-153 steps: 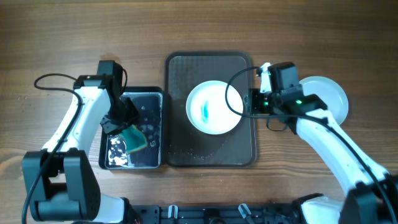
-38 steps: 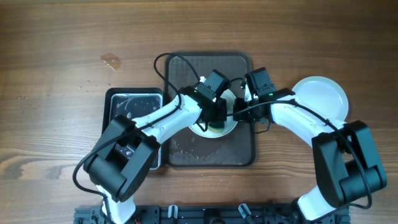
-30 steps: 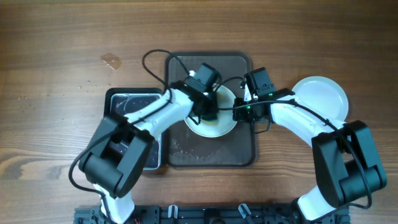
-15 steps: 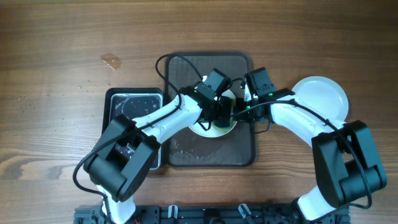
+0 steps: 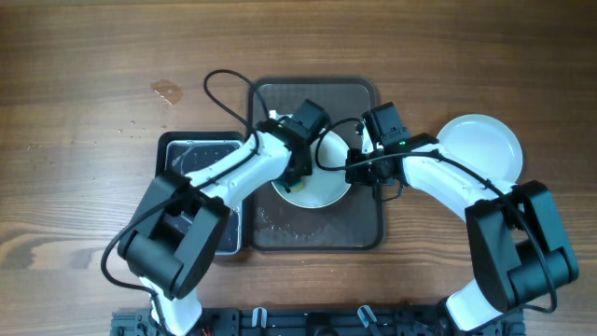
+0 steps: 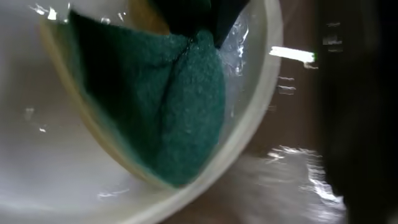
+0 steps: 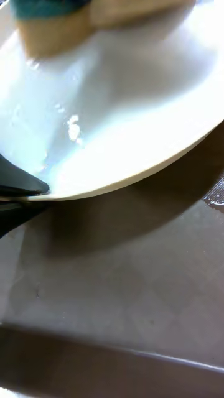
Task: Clean dirty plates on tray and stack at the side
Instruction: 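Scrub the last plate's blue stain with the sponge, right gripper holding rim, then return the sponge to the basin with the left gripper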
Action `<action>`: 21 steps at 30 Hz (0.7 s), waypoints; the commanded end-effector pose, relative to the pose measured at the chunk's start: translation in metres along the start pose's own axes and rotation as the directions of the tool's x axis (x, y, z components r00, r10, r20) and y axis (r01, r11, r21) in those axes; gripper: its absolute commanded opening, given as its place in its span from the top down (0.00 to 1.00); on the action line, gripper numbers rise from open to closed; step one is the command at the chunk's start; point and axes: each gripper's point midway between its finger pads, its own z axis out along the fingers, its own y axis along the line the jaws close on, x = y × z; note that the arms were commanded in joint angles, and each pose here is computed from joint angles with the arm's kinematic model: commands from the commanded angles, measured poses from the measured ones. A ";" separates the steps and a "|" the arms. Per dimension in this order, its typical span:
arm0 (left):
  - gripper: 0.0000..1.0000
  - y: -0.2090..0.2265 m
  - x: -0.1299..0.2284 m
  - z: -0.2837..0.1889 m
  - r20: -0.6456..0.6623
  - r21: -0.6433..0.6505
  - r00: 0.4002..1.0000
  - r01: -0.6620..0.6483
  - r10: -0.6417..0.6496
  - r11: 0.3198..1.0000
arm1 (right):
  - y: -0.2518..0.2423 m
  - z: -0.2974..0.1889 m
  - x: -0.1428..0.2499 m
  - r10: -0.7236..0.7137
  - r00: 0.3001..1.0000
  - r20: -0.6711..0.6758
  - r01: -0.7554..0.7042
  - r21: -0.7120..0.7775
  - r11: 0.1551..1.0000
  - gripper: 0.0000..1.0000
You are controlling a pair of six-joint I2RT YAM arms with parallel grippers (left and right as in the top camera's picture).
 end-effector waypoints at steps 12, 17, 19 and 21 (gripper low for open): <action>0.96 0.014 -0.024 -0.090 0.051 0.214 0.991 0.113 -0.126 0.970 | -0.015 0.006 0.010 -0.013 0.999 -0.031 0.014 0.051 0.999 0.96; 0.96 0.100 -0.029 -0.121 0.061 0.121 0.953 0.288 -0.297 0.950 | -0.014 0.006 0.009 -0.014 0.999 -0.029 0.016 0.051 0.999 0.96; 0.96 0.137 -0.022 -0.117 0.040 0.025 0.934 0.355 -0.356 0.934 | -0.014 0.006 0.008 -0.039 0.999 -0.025 0.040 0.047 0.998 0.96; 0.96 0.158 -0.012 -0.103 0.004 -0.025 0.927 0.374 -0.374 0.927 | -0.012 0.007 0.004 -0.077 0.997 -0.009 0.077 0.040 0.996 0.96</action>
